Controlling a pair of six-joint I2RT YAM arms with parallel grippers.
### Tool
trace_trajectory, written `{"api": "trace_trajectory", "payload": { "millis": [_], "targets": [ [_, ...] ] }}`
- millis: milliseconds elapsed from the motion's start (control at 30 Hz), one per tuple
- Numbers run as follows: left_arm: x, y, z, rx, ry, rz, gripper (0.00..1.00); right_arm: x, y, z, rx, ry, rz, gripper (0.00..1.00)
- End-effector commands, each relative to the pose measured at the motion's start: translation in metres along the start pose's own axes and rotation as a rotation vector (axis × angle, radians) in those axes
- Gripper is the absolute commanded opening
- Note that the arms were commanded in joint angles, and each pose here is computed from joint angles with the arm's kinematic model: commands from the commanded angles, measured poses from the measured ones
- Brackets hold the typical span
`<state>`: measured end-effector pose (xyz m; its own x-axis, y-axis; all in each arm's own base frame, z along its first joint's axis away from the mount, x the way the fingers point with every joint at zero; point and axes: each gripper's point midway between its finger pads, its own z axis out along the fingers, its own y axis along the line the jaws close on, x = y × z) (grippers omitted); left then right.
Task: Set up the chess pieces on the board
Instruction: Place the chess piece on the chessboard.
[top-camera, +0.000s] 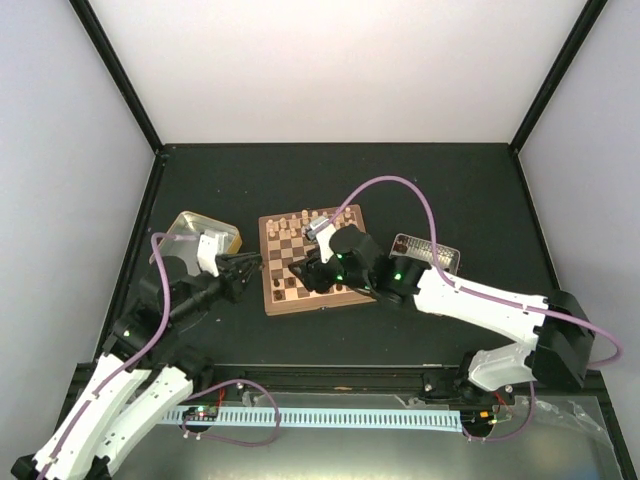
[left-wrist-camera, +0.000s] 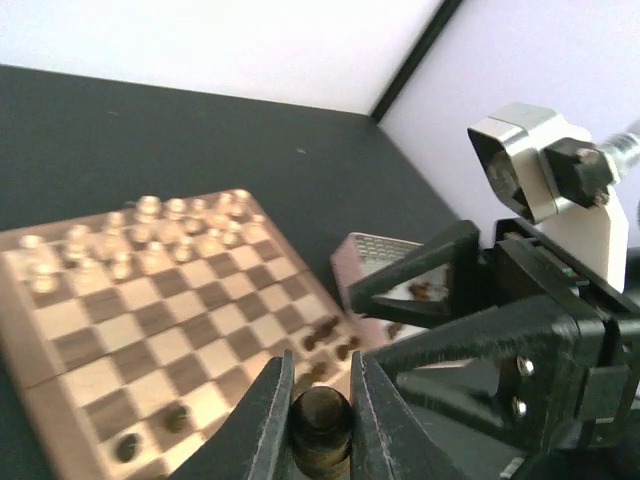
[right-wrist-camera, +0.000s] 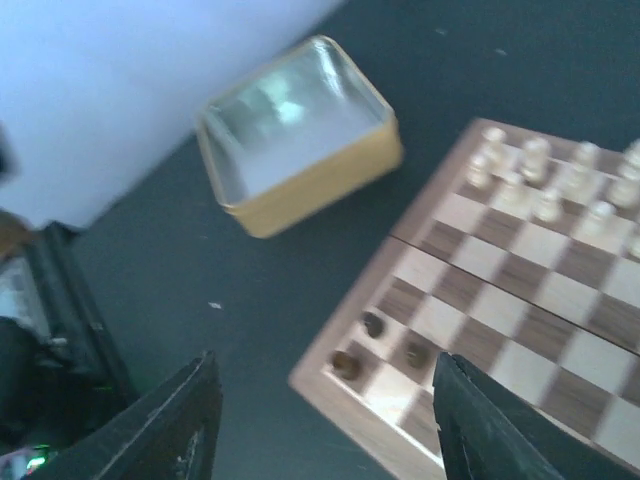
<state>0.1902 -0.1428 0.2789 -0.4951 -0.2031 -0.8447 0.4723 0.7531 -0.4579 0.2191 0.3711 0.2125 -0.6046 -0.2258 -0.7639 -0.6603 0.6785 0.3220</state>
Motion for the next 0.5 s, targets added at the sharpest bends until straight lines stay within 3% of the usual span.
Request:
{"api": "trace_trajectory", "payload": {
  "millis": [0,100,267,367,467],
  "targets": [
    [-0.023,-0.05,0.004,0.262,-0.012,-0.127,0.03,-0.032,0.054,-0.025,-0.275,-0.187,-0.17,0.61],
    [-0.027,-0.066,0.01,0.359,0.017,-0.191,0.04,-0.037,0.071,-0.035,-0.332,-0.214,-0.221,0.63],
    [-0.026,-0.069,0.021,0.379,0.058,-0.255,0.04,-0.041,0.083,-0.04,-0.368,-0.236,-0.253,0.62],
    [-0.021,-0.068,0.026,0.378,0.09,-0.273,0.03,-0.047,0.083,-0.042,-0.357,-0.252,-0.247,0.55],
    [-0.016,-0.066,0.028,0.371,0.112,-0.281,0.03,-0.048,0.08,-0.043,-0.339,-0.26,-0.24,0.38]
  ]
}}
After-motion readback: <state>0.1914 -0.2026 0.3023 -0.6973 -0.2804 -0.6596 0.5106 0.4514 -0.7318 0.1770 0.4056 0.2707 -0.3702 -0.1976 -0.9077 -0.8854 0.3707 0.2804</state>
